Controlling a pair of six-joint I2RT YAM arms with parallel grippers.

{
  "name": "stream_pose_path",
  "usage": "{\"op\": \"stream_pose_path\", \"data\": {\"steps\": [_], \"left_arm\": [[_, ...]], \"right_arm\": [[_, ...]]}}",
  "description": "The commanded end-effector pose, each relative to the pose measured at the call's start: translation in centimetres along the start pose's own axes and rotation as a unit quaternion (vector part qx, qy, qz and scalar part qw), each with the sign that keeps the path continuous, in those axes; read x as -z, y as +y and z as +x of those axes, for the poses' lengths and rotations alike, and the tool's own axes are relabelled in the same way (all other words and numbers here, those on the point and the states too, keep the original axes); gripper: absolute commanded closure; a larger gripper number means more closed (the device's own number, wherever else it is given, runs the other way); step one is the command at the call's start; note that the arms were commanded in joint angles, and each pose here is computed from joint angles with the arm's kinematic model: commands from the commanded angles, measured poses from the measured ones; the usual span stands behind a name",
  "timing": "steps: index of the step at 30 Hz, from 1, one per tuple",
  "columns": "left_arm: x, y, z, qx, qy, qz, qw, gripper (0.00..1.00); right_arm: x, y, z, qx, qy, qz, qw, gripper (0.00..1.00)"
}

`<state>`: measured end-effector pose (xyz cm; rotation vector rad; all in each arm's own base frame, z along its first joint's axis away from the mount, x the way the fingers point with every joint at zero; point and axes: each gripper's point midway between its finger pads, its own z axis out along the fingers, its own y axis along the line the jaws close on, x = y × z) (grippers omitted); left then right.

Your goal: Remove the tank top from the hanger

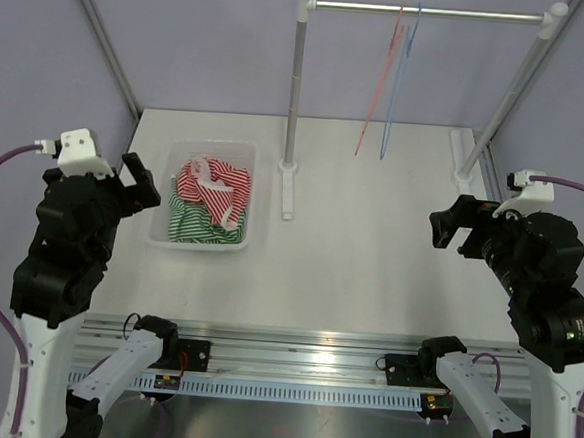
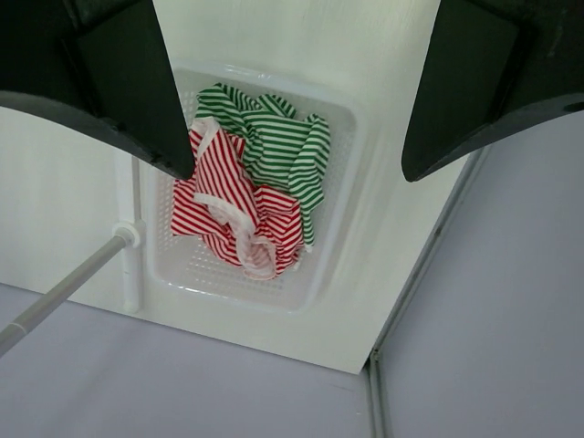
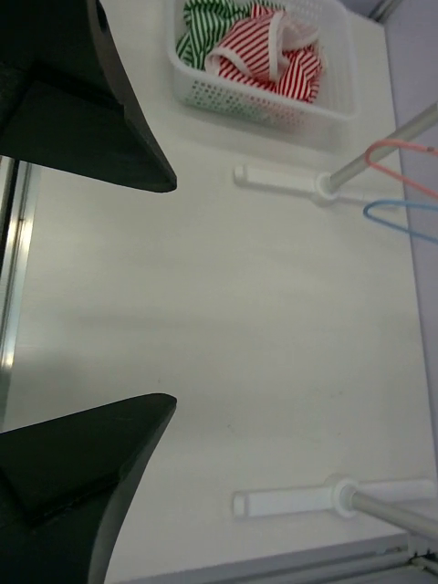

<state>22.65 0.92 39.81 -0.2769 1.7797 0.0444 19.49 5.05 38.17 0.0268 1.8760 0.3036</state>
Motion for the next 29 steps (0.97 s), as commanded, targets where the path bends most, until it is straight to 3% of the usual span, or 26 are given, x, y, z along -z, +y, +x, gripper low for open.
{"op": "stream_pose_path", "data": {"steps": [1, 6, 13, 29], "left_arm": [[0.5, 2.1, 1.3, -0.010, -0.009, -0.041, 0.999, 0.01], [2.1, 2.8, 6.6, -0.032, 0.046, -0.018, 0.998, 0.01], [3.2, 2.3, 10.6, -0.024, 0.050, 0.033, 0.998, 0.01], [2.2, 1.6, 10.4, -0.016, 0.044, 0.038, 0.998, 0.01]], "right_arm": [[-0.3, -4.0, 1.7, 0.028, 0.033, 0.104, 0.994, 0.01], [-0.5, -4.4, 3.0, 0.029, 0.035, 0.105, 0.993, 0.01], [-0.7, -4.3, 3.7, 0.035, 0.041, 0.097, 0.994, 0.01], [-1.7, -3.9, 4.0, 0.037, 0.051, 0.085, 0.994, 0.00]]}}
